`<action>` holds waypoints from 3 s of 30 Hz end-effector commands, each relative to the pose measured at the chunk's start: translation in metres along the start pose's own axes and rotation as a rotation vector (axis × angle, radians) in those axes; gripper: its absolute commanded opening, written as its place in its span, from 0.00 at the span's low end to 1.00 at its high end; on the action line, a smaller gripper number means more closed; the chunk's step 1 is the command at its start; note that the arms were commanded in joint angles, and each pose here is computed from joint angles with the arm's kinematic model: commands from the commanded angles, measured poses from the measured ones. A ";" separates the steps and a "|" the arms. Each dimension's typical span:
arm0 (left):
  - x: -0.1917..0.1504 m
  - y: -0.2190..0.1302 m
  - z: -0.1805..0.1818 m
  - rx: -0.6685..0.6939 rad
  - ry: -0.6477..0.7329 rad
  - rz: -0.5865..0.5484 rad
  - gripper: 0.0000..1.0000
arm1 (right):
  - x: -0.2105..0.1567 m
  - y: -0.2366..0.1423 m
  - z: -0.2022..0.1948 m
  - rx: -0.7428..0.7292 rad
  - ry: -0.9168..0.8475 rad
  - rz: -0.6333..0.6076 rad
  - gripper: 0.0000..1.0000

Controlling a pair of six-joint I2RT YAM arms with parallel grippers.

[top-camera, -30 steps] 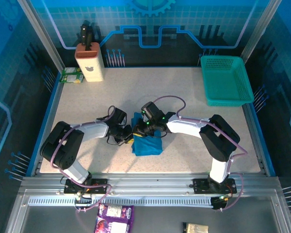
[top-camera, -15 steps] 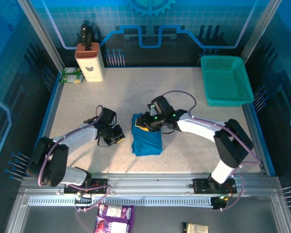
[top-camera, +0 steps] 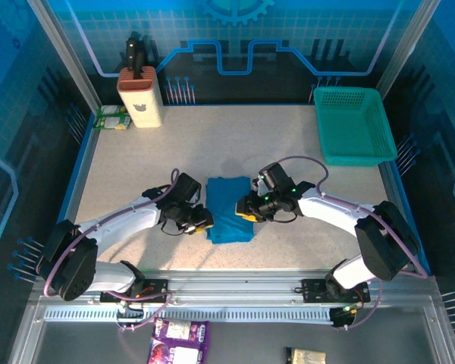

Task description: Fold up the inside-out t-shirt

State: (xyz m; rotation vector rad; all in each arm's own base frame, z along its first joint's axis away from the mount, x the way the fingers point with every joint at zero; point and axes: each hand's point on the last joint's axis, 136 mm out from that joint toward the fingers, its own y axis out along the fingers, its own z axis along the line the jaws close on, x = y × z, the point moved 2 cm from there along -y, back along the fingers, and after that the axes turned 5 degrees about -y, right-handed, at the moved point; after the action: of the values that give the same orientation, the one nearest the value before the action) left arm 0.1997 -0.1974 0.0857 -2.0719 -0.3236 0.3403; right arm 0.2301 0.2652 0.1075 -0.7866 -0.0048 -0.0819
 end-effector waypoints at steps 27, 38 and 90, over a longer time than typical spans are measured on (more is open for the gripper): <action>-0.020 0.009 -0.011 0.021 0.004 0.039 0.00 | -0.020 0.012 -0.036 -0.109 0.001 0.119 0.40; -0.016 0.009 0.022 0.173 -0.019 -0.008 0.00 | -0.023 0.030 -0.056 -0.139 0.024 0.145 0.49; 0.027 0.020 -0.002 0.207 0.019 -0.022 0.20 | 0.036 0.046 -0.026 -0.112 -0.100 0.154 0.29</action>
State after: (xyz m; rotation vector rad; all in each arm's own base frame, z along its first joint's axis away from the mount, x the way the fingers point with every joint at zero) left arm 0.2365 -0.2130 0.0833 -1.9222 -0.3171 0.3043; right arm 0.2729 0.2888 0.0732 -0.8282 -0.0572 0.0875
